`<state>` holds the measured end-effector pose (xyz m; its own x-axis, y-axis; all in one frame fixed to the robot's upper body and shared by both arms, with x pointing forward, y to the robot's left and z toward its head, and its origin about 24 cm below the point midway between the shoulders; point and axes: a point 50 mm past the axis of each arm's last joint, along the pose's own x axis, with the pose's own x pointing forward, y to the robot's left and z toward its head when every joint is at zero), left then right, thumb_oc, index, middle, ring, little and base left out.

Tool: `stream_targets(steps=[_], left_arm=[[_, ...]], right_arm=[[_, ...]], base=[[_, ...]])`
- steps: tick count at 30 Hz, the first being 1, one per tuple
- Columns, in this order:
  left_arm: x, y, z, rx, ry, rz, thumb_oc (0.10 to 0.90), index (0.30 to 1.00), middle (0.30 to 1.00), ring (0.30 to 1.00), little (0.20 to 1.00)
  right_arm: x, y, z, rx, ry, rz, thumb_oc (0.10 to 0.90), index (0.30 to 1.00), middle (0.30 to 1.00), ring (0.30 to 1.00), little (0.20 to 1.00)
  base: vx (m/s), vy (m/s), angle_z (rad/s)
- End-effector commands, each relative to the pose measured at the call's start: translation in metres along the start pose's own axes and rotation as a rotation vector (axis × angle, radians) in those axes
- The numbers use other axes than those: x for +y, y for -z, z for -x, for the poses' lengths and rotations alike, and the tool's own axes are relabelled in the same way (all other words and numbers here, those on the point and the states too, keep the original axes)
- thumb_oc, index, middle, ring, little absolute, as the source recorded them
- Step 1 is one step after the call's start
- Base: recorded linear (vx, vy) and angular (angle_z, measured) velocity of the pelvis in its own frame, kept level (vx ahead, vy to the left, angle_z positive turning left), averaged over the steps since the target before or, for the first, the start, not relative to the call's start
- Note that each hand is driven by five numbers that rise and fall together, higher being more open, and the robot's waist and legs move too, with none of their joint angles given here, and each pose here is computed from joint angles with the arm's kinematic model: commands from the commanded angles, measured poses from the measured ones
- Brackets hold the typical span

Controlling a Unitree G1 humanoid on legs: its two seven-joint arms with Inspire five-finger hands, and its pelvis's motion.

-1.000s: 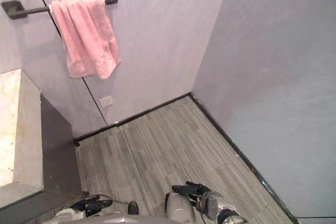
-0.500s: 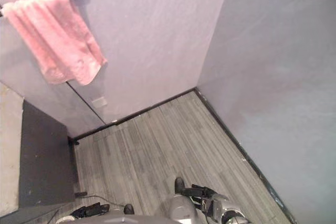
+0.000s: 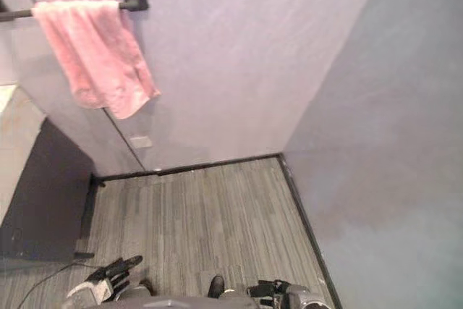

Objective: Organize the bathroom.

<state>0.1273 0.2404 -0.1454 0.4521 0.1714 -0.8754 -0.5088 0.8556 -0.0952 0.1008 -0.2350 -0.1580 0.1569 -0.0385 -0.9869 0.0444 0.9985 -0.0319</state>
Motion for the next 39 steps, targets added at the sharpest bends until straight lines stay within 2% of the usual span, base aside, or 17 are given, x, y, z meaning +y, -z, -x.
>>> stream_targets(steps=[1,8,12,17,23,31,35,37,38,39], left_arm=[[0.017,-0.047,0.004,-0.137,-0.023,-0.108,0.800,0.900,0.900,0.900,0.900],[0.028,-0.063,0.007,-0.153,-0.039,-0.179,0.800,0.900,0.900,0.900,0.900],[0.036,-0.075,0.009,-0.166,-0.090,-0.160,0.800,0.900,0.900,0.900,0.900],[0.035,-0.078,0.009,-0.181,-0.154,-0.052,0.800,0.900,0.900,0.900,0.900],[0.037,-0.076,0.013,-0.196,-0.139,-0.012,0.800,0.900,0.900,0.900,0.900],[0.041,-0.061,0.011,-0.188,-0.148,-0.018,0.800,0.900,0.900,0.900,0.900],[0.055,-0.096,0.020,-0.280,-0.171,-0.003,0.800,0.900,0.900,0.900,0.900],[0.065,-0.118,0.032,-0.347,-0.228,-0.071,0.800,0.900,0.900,0.900,0.900],[0.072,-0.133,0.042,-0.398,-0.247,-0.129,0.800,0.900,0.900,0.900,0.900],[0.075,-0.156,0.056,-0.495,-0.259,-0.203,0.800,0.900,0.900,0.900,0.900]], right_arm=[[-0.019,0.049,0.004,0.169,0.047,-0.028,0.800,0.900,0.900,0.900,0.900],[-0.019,0.063,0.004,0.190,0.068,-0.054,0.800,0.900,0.900,0.900,0.900],[-0.016,0.077,0.004,0.211,0.076,-0.044,0.800,0.900,0.900,0.900,0.900],[-0.016,0.083,0.004,0.195,0.064,-0.006,0.800,0.900,0.900,0.900,0.900],[-0.005,0.082,0.002,0.203,0.035,0.037,0.800,0.900,0.900,0.900,0.900],[-0.019,0.075,0.004,0.129,0.077,0.024,0.800,0.900,0.900,0.900,0.900],[-0.036,-0.003,0.017,-0.149,0.093,0.191,0.800,0.900,0.900,0.900,0.900],[-0.029,-0.061,0.044,-0.359,0.037,0.246,0.800,0.900,0.900,0.900,0.900],[-0.025,-0.091,0.068,-0.536,-0.018,0.273,0.800,0.900,0.900,0.900,0.900],[-0.025,-0.124,0.108,-0.743,-0.082,0.323,0.800,0.900,0.900,0.900,0.900]], base=[[0.31,-0.031,-0.34],[0.24,0.091,-0.46],[0.19,0.161,-0.22],[0.15,0.158,-0.52],[0.19,-0.167,0.06],[0.19,-0.148,0.66],[0.14,-0.072,0.04],[0.07,-0.061,-0.04],[0.07,-0.062,0.02],[0.06,-0.052,0.01]])
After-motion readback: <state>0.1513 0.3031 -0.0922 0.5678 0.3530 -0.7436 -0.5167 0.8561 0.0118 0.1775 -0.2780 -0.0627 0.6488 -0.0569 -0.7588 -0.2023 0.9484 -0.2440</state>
